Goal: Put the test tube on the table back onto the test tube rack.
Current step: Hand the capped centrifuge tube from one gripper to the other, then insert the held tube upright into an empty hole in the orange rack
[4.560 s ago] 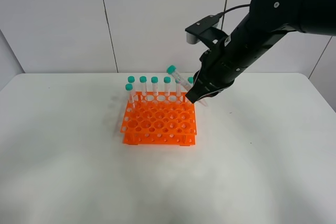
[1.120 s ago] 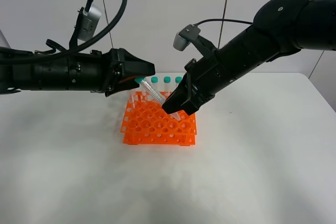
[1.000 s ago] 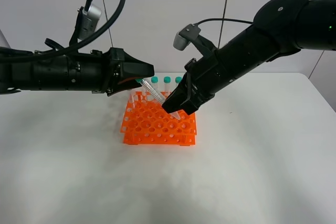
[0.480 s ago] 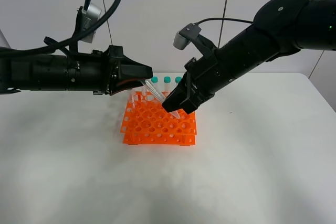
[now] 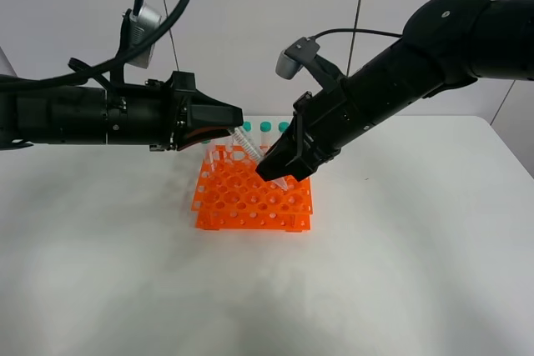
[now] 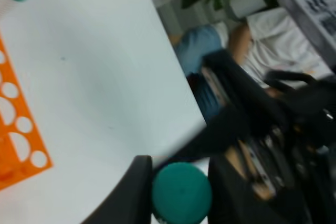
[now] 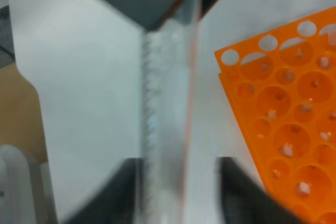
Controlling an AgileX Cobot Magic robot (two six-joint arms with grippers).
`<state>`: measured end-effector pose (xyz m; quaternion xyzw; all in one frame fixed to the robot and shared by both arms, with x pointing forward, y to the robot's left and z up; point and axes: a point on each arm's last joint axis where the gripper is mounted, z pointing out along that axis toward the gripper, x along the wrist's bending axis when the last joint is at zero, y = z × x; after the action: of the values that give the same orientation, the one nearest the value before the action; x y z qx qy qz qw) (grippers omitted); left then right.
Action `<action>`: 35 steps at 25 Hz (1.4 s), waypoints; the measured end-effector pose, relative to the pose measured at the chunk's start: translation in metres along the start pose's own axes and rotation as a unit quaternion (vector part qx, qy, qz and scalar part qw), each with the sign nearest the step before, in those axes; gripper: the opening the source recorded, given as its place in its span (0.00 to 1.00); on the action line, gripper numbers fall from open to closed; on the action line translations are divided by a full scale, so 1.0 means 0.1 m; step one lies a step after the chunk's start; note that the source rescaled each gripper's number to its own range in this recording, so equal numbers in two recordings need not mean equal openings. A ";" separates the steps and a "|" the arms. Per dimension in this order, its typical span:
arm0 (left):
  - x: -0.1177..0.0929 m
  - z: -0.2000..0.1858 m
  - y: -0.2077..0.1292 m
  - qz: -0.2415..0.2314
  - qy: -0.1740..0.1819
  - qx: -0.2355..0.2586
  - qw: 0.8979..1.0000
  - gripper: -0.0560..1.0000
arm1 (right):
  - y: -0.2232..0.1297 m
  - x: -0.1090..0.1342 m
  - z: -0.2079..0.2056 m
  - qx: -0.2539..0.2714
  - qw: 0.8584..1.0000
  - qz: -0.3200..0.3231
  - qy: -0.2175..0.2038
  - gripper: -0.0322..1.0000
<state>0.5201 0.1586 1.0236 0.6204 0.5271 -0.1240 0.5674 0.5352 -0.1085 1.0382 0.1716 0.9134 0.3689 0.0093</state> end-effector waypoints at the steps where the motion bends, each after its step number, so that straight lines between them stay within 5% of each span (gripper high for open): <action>1: 0.00 0.00 0.00 0.000 -0.001 0.000 1.000 0.06 | 0.01 0.00 -0.01 -0.002 1.000 0.003 -0.003 0.66; 4: 0.00 0.00 0.00 0.000 -0.001 0.000 1.000 0.06 | 0.05 0.02 -0.09 -0.013 1.000 0.021 -0.020 0.93; 12: 0.00 0.00 0.00 0.000 0.002 -0.001 1.000 0.06 | 0.20 0.01 -0.55 0.025 0.981 0.149 -0.124 1.00; 17: 0.00 0.00 0.00 0.000 0.002 -0.001 1.000 0.06 | 0.17 -0.14 -0.80 0.083 0.945 0.211 -0.235 1.00; 23: 0.00 0.00 0.00 0.000 0.002 -0.001 1.000 0.06 | -0.24 -0.53 -1.07 0.145 0.872 0.334 -0.328 1.00; 30: 0.00 0.00 0.00 0.000 0.002 -0.001 1.000 0.06 | -0.69 -0.78 -1.47 0.174 0.813 0.427 -0.356 1.00; 35: 0.00 0.00 0.00 0.000 0.002 -0.001 1.000 0.06 | -0.80 -0.72 -1.55 0.197 0.800 0.449 -0.347 1.00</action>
<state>0.5204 0.1587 1.0234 0.6198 0.5284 -0.1226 0.5671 0.5565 -0.2895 1.0888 0.6770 0.7229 0.0596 0.1248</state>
